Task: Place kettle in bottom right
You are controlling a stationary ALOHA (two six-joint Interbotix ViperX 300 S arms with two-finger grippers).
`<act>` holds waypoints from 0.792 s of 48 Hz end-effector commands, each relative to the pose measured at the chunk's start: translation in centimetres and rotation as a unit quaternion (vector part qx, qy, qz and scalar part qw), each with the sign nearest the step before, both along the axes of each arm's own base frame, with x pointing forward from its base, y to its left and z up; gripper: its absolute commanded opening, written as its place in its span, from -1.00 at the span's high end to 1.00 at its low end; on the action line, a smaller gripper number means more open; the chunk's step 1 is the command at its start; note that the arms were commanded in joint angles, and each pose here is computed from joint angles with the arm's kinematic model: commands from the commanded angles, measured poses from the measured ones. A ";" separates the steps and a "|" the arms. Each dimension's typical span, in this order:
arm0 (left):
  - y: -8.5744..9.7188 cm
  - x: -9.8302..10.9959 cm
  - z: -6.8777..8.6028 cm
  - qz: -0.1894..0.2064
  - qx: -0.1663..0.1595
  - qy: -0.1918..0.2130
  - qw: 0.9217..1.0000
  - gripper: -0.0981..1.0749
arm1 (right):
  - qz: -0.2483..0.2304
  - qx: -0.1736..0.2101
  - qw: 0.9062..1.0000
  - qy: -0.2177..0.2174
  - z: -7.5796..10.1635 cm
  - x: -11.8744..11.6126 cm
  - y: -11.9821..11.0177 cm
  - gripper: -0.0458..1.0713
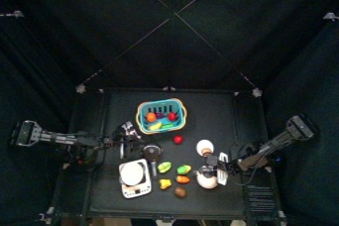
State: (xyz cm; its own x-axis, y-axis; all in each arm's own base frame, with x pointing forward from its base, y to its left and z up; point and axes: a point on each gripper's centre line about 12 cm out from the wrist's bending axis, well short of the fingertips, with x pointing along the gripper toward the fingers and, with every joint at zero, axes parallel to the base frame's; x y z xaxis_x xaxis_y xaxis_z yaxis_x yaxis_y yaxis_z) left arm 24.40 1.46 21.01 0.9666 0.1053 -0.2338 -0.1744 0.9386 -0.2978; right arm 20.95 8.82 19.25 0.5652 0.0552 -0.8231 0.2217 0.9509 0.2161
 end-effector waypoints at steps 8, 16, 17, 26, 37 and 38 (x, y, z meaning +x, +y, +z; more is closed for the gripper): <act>0.1 0.4 0.6 0.002 0.001 -0.010 1.000 -0.43 | -0.017 0.017 1.000 0.000 0.4 0.3 -0.1 -0.29; 0.1 0.4 0.6 0.002 0.000 -0.010 1.000 -0.43 | -0.016 0.014 1.000 -0.002 0.6 0.4 -0.2 -0.55; 0.1 0.4 0.6 0.002 0.001 -0.010 1.000 -0.43 | -0.015 0.014 1.000 -0.003 0.6 0.4 -0.2 -0.58; 0.1 0.3 0.6 0.002 0.001 -0.009 1.000 -0.43 | -0.012 0.016 1.000 -0.012 1.1 0.3 -0.2 -0.68; 0.1 0.3 0.5 0.001 0.002 -0.008 1.000 -0.43 | -0.007 0.001 1.000 -0.030 2.0 0.4 -0.6 -0.68; 0.1 0.3 0.5 0.001 0.002 -0.008 1.000 -0.43 | -0.007 -0.002 1.000 -0.030 2.1 0.4 -0.6 -0.69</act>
State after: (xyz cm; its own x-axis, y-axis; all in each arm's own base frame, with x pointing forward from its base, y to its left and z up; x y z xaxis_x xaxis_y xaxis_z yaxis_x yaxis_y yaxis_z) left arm 24.39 1.50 21.01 0.9664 0.1068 -0.2338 -0.1758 0.9383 -0.2978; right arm 20.93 8.17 19.98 0.5819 0.0419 -0.8122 0.2335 0.9480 0.2162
